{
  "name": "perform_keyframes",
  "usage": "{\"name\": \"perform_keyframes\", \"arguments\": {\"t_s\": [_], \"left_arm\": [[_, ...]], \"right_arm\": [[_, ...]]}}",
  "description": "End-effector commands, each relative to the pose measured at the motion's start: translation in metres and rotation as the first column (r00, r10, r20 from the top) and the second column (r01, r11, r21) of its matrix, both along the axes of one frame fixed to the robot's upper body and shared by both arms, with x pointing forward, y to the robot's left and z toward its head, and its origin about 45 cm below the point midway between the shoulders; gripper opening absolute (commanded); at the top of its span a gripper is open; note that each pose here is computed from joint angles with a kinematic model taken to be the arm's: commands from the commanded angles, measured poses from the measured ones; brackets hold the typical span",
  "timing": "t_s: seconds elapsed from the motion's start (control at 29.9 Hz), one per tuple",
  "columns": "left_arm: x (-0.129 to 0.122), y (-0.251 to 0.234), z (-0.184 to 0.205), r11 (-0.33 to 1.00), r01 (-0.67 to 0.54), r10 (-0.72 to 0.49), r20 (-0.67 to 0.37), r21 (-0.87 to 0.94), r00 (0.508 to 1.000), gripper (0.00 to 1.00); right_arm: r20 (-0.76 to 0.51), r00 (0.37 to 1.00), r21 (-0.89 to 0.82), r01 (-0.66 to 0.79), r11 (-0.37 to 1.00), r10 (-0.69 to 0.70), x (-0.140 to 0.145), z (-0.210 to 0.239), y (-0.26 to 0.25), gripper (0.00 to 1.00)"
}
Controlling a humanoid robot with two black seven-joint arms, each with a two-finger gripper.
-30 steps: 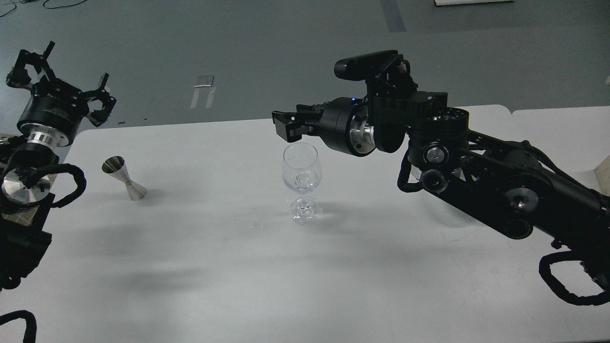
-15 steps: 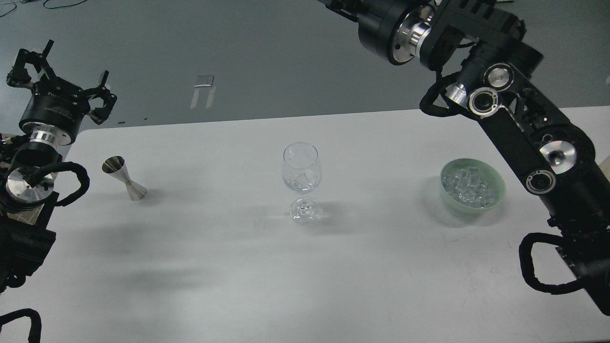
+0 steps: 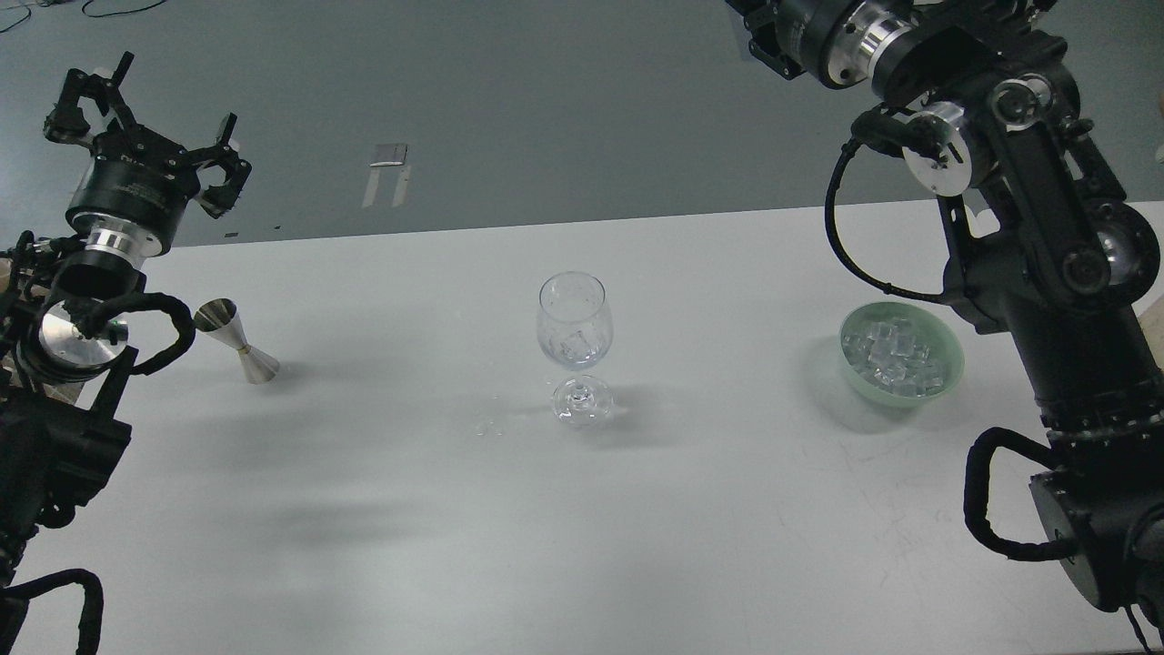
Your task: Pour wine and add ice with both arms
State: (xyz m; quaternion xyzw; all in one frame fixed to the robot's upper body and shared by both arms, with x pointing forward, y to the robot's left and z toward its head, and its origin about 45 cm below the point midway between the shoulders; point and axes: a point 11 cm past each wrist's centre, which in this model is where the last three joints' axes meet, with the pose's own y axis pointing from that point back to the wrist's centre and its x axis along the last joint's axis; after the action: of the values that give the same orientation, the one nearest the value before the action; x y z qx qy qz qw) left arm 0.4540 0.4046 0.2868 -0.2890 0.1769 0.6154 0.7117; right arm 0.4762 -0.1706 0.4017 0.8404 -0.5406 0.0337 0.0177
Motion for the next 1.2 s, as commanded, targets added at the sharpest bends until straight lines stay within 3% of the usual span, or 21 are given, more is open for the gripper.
{"name": "perform_keyframes", "arguments": {"t_s": [0.0, 0.3, 0.4, 0.47, 0.7, 1.17], "left_arm": [[0.004, -0.012, 0.0, 1.0, 0.019, -0.018, 0.007, -0.018, 1.0, 0.98], [0.009, -0.032, -0.003, 0.998, 0.029, -0.027, 0.033, -0.056, 0.999, 0.98], [0.01, -0.04, -0.007, 0.997, 0.036, -0.034, 0.031, -0.071, 0.999, 0.98], [0.011, -0.047, -0.01, 0.996, 0.044, -0.042, 0.031, -0.081, 0.999, 0.98], [0.012, -0.053, -0.003, 0.999, 0.043, -0.042, 0.07, -0.014, 0.997, 0.98], [0.015, -0.092, -0.022, 0.991, 0.078, -0.073, 0.048, -0.111, 0.996, 0.98]], "right_arm": [[-0.074, 0.997, 0.145, 0.019, 0.989, -0.008, 0.013, -0.011, -0.019, 1.0], [-0.197, 0.979, 0.493, 0.054, 0.868, 0.051, 0.027, -0.043, -0.042, 1.0], [-0.178, 0.984, 0.597, 0.088, 0.798, 0.024, 0.033, -0.053, -0.053, 1.0], [-0.093, 0.995, 0.681, 0.046, 0.731, 0.024, 0.034, -0.057, -0.06, 1.0], [-0.096, 0.994, 0.747, 0.04, 0.663, 0.048, 0.036, -0.082, -0.061, 1.0], [-0.087, 0.995, 0.767, 0.032, 0.641, 0.055, 0.032, -0.085, -0.064, 1.0]]}}
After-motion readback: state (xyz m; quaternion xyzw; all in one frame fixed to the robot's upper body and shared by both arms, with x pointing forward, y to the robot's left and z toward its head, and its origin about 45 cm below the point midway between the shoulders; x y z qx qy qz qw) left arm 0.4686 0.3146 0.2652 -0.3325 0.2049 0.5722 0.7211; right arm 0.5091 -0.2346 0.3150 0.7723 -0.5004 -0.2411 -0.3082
